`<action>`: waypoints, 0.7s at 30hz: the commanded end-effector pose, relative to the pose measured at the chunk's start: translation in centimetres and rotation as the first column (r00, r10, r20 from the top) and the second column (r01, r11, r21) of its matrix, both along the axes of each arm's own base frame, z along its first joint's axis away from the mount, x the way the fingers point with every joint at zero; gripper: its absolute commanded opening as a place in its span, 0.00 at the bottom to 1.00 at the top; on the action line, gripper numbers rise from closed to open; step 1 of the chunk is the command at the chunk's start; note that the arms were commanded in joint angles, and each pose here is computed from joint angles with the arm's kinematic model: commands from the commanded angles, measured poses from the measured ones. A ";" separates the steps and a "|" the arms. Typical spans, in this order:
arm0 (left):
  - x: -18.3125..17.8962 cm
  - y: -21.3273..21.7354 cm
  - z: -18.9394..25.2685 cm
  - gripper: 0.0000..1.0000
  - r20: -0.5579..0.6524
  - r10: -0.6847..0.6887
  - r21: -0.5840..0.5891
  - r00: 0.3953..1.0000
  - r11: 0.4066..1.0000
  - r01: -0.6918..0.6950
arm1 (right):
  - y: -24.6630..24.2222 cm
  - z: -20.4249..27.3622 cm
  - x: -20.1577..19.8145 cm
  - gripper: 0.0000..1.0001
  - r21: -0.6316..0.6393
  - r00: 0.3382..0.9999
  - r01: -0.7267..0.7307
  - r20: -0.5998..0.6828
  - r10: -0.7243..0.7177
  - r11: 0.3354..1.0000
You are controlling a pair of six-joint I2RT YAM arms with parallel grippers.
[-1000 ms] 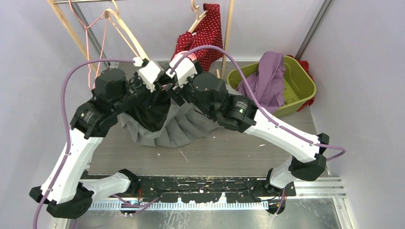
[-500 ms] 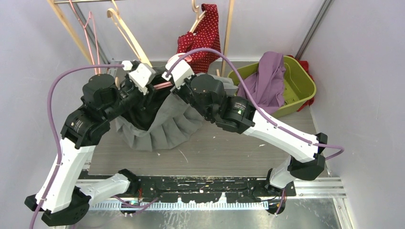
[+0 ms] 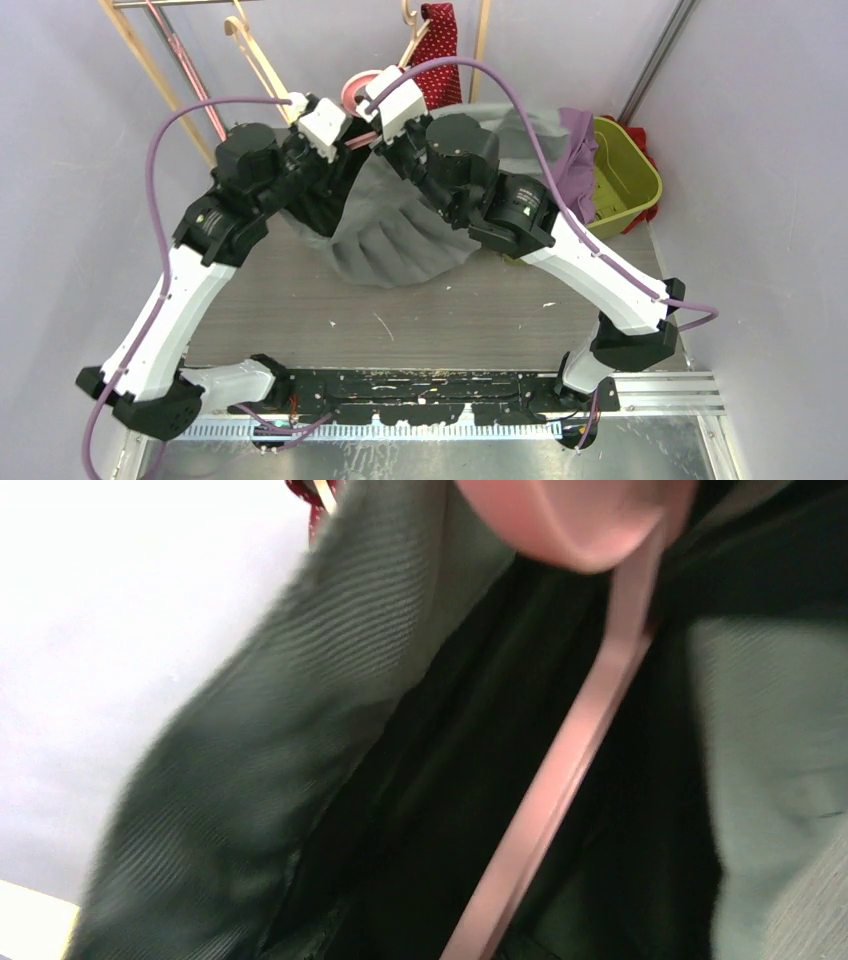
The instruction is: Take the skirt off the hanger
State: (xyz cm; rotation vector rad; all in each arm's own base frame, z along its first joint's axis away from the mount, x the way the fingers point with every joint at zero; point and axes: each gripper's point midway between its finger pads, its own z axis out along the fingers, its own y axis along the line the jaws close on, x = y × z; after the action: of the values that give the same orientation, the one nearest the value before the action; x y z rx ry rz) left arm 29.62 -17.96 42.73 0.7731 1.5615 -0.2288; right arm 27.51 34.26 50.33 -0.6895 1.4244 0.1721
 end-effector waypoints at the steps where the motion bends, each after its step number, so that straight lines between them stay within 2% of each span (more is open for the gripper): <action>1: 3.2 -2.5 2.4 0.00 0.072 -0.013 -0.071 0.997 0.997 0.018 | 1.4 4.7 -2.1 0.01 0.101 0.990 -0.127 0.069 0.120 0.987; 8: 3.8 -6.6 2.1 0.00 0.015 -0.151 -0.204 0.988 0.967 0.151 | 2.3 5.0 -2.0 0.01 0.067 0.985 -0.151 0.098 0.144 0.986; 13: 1.3 -7.1 5.2 0.00 0.046 -0.234 -0.287 0.971 0.928 0.237 | 1.7 4.4 -1.6 0.01 0.019 0.987 -0.118 0.113 0.116 0.993; 15: -0.5 -6.1 5.8 0.00 0.052 -0.236 -0.281 0.970 0.929 0.241 | 0.7 4.4 -1.3 0.01 0.015 0.989 -0.087 0.125 0.085 0.996; 21: -3.2 -1.6 3.3 0.00 0.002 -0.127 -0.167 0.992 0.978 0.126 | -2.1 3.6 0.5 0.01 -0.004 0.993 0.006 0.120 -0.006 1.000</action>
State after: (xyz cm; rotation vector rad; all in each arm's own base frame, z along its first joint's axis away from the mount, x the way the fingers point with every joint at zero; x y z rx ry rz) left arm 29.93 -22.61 41.69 0.7732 1.5991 -0.5115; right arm 27.86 34.41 51.57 -0.7601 1.3553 0.1199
